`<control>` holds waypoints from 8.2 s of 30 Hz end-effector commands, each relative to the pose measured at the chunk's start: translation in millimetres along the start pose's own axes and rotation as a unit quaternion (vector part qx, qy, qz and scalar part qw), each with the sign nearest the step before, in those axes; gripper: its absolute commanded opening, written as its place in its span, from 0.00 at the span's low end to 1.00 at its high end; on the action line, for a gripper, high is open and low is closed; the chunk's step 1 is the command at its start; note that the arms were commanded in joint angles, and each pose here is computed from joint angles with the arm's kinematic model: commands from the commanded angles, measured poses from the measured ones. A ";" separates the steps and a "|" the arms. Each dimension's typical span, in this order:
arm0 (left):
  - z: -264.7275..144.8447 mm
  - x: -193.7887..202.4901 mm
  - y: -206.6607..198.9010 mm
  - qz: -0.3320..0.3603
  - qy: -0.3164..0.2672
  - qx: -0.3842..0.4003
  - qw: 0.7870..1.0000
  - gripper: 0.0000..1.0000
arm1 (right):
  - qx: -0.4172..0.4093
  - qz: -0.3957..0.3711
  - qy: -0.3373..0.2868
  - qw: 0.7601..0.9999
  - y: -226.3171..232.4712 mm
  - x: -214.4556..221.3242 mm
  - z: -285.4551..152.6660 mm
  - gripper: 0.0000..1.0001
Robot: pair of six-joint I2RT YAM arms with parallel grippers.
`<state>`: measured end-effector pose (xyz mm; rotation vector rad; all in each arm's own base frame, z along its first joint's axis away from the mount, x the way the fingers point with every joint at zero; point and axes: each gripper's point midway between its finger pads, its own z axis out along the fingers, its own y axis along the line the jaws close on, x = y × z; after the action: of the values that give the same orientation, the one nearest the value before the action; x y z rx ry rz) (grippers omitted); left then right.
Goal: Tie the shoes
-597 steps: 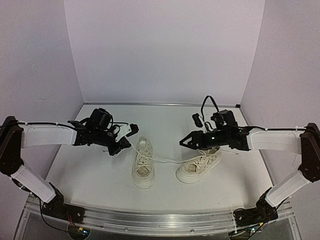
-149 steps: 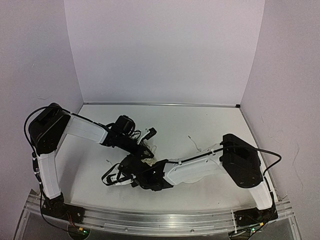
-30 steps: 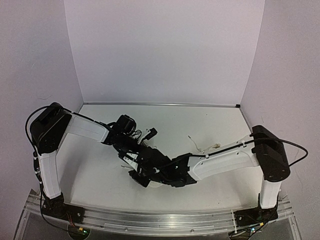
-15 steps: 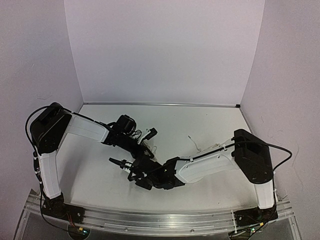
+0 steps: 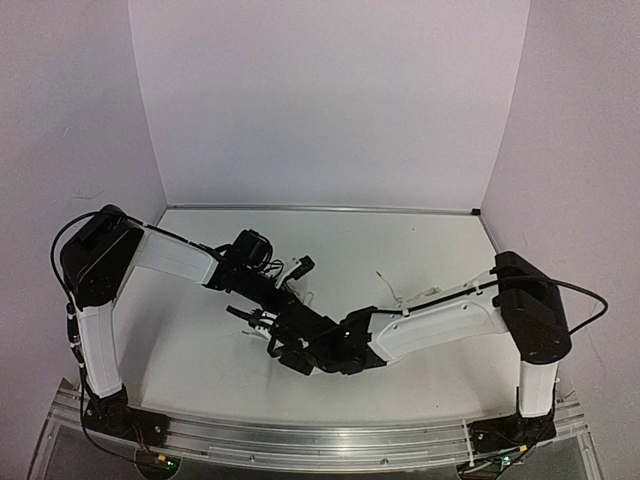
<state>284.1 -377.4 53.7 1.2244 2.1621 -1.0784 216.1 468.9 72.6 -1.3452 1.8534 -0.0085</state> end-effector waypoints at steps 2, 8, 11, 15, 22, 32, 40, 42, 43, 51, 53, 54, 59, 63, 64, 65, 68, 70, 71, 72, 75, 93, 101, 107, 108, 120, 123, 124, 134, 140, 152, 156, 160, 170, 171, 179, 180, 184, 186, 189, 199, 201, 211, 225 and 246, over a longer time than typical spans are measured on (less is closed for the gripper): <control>1.0 18.4 -1.1 -0.011 0.031 -0.015 0.999 0.00 | -0.003 0.066 -0.050 0.997 -18.9 -16.2 -32.5 0.00; -8.0 2.8 -5.2 -0.003 -0.001 -0.025 1.000 0.00 | -0.011 0.099 -0.057 0.993 -17.5 -5.2 -27.7 0.00; -11.5 0.4 -8.1 -0.001 -0.009 -0.026 1.000 0.00 | -0.011 0.122 -0.063 0.990 -22.1 -1.0 -28.8 0.00; -16.4 -3.9 -12.1 0.006 -0.022 -0.026 0.999 0.00 | -0.015 0.150 -0.076 0.986 -32.3 1.0 -34.7 0.00; -20.8 -11.6 -18.9 0.018 -0.036 -0.025 0.999 0.00 | -0.032 0.191 -0.085 0.977 -37.1 6.8 -38.7 0.00; -27.3 -10.8 -18.1 0.026 -0.037 -0.042 0.998 0.00 | -0.027 0.228 -0.079 0.970 -52.7 29.7 -50.2 0.00; -28.3 -8.8 -18.1 0.035 -0.048 -0.045 0.997 0.00 | -0.025 0.294 -0.079 0.952 -80.3 58.9 -57.5 0.00; -29.0 -8.9 -18.2 0.038 -0.052 -0.046 0.997 0.00 | -0.024 0.305 -0.080 0.949 -85.1 60.6 -57.6 0.00; -29.4 -9.1 -18.7 0.043 -0.053 -0.047 0.997 0.00 | -0.024 0.309 -0.079 0.947 -86.8 61.9 -56.9 0.00; -35.2 -8.1 -17.4 0.058 -0.067 -0.062 0.994 0.00 | -0.016 0.339 -0.056 0.939 -96.5 82.4 -44.6 0.00; -34.7 -7.2 -15.9 0.059 -0.068 -0.065 0.994 0.00 | -0.012 0.347 -0.047 0.937 -98.5 89.3 -41.7 0.00; -34.8 -7.2 -15.4 0.060 -0.070 -0.067 0.994 0.00 | -0.012 0.350 -0.044 0.936 -98.7 92.4 -40.4 0.00; -38.8 -11.8 -15.4 0.064 -0.098 -0.074 0.990 0.00 | -0.020 0.355 -0.030 0.934 -93.1 98.9 -34.1 0.00; -45.9 -24.3 -19.3 0.061 -0.147 -0.074 0.985 0.00 | -0.028 0.353 -0.022 0.935 -87.8 99.7 -27.3 0.00; -47.0 -25.8 -21.1 0.054 -0.157 -0.070 0.984 0.01 | -0.028 0.353 -0.021 0.935 -87.2 99.6 -25.7 0.00; -48.4 -26.7 -22.1 0.051 -0.167 -0.068 0.982 0.01 | -0.028 0.352 -0.020 0.935 -86.8 99.8 -24.6 0.00; -54.0 -28.3 -23.9 0.038 -0.195 -0.068 0.978 0.02 | -0.026 0.352 -0.018 0.935 -86.6 100.0 -22.2 0.00; -58.2 -29.1 -24.1 0.031 -0.214 -0.071 0.974 0.03 | -0.025 0.353 -0.017 0.935 -86.9 100.1 -21.6 0.00; -59.4 -28.7 -24.4 0.027 -0.220 -0.071 0.972 0.03 | -0.025 0.353 -0.017 0.935 -87.1 99.8 -21.5 0.00; -60.4 -27.8 -24.3 0.023 -0.226 -0.071 0.971 0.04 | -0.024 0.353 -0.017 0.935 -87.4 99.4 -21.3 0.00; -61.3 -25.1 -22.3 0.008 -0.237 -0.073 0.969 0.06 | -0.024 0.353 -0.018 0.935 -87.4 98.8 -20.7 0.00; -76.0 -6.3 -1.8 -0.066 -0.286 -0.126 0.948 0.10 | -0.028 0.354 -0.022 0.935 -88.1 94.9 -22.3 0.00; -94.9 -14.1 -14.7 -0.033 -0.270 -0.141 0.952 0.30 | -0.067 0.348 -0.026 0.935 -76.8 88.2 -24.3 0.10; -105.4 -36.5 -20.4 -0.016 -0.243 -0.155 0.957 0.46 | -0.083 0.348 -0.031 0.933 -73.0 82.4 -25.9 0.33; -104.6 -40.0 -19.5 -0.016 -0.235 -0.158 0.959 0.47 | -0.083 0.349 -0.032 0.933 -73.7 81.8 -27.1 0.38; -69.9 -50.8 10.9 -0.051 -0.134 -0.190 0.971 0.49 | -0.050 0.363 -0.062 0.928 -95.9 77.0 -50.1 0.62; -60.6 -48.0 12.5 -0.052 -0.115 -0.188 0.974 0.50 | -0.049 0.363 -0.060 0.929 -95.7 78.7 -48.7 0.64; -58.1 -47.7 12.3 -0.051 -0.110 -0.188 0.975 0.50 | -0.049 0.363 -0.058 0.929 -95.2 79.4 -47.9 0.64; -39.2 -41.8 13.0 -0.052 -0.076 -0.186 0.978 0.42 | -0.044 0.363 -0.049 0.929 -94.0 85.8 -44.0 0.65; -55.4 -51.1 6.2 -0.049 -0.102 -0.194 0.975 0.29 | -0.044 0.362 -0.047 0.930 -93.0 86.9 -42.1 0.65; -74.0 -32.2 2.3 -0.075 -0.126 -0.209 0.967 0.14 | -0.056 0.353 -0.038 0.933 -86.3 82.1 -28.9 0.63; -74.1 -15.4 7.8 -0.092 -0.121 -0.222 0.963 0.11 | -0.070 0.352 -0.030 0.933 -81.0 82.5 -21.4 0.62; -76.9 -3.0 12.8 -0.103 -0.120 -0.239 0.958 0.10 | -0.080 0.350 -0.022 0.933 -75.9 82.8 -11.4 0.62; -78.4 14.1 27.0 -0.116 -0.106 -0.265 0.951 0.07 | -0.155 0.344 -0.013 0.926 -48.1 75.3 5.6 0.59; -78.0 15.0 28.2 -0.117 -0.105 -0.266 0.951 0.07 | -0.171 0.344 -0.013 0.923 -42.2 73.4 6.8 0.57; -79.6 16.0 37.3 -0.116 -0.099 -0.273 0.950 0.08 | -0.263 0.359 -0.025 0.895 -11.4 57.4 9.1 0.46; -80.3 15.5 38.0 -0.115 -0.099 -0.273 0.950 0.08 | -0.271 0.360 -0.028 0.892 -9.2 54.8 7.9 0.45; -83.4 15.6 41.9 -0.118 -0.095 -0.277 0.949 0.08 | -0.280 0.361 -0.034 0.889 -6.8 49.7 2.8 0.45; -84.5 16.7 43.1 -0.121 -0.094 -0.278 0.948 0.08 | -0.273 0.362 -0.040 0.890 -11.5 47.9 -2.3 0.45; -85.2 17.6 43.8 -0.123 -0.093 -0.279 0.948 0.09 | -0.224 0.365 -0.043 0.903 -32.1 50.8 -10.5 0.45; -79.3 15.2 45.5 -0.127 -0.090 -0.271 0.950 0.09 | -0.128 0.351 0.014 0.928 -63.5 72.9 -17.7 0.42; -78.3 14.8 45.3 -0.127 -0.090 -0.269 0.950 0.09 | -0.127 0.356 0.015 0.926 -63.3 70.4 -13.3 0.41; -78.0 14.4 44.3 -0.128 -0.092 -0.266 0.951 0.08 | -0.062 0.367 0.042 0.927 -73.9 72.7 27.2 0.49; -77.1 18.6 49.1 -0.131 -0.085 -0.271 0.950 0.09 | 0.070 0.285 0.129 0.947 -101.3 118.1 21.9 0.53; -107.8 1.9 38.7 -0.113 -0.111 -0.283 0.946 0.25 | -0.146 0.245 -0.019 0.958 -79.1 18.9 -45.0 0.58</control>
<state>307.6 -281.4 61.9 0.5971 2.3356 -0.5707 256.2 376.3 97.3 -0.9622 2.2636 0.4054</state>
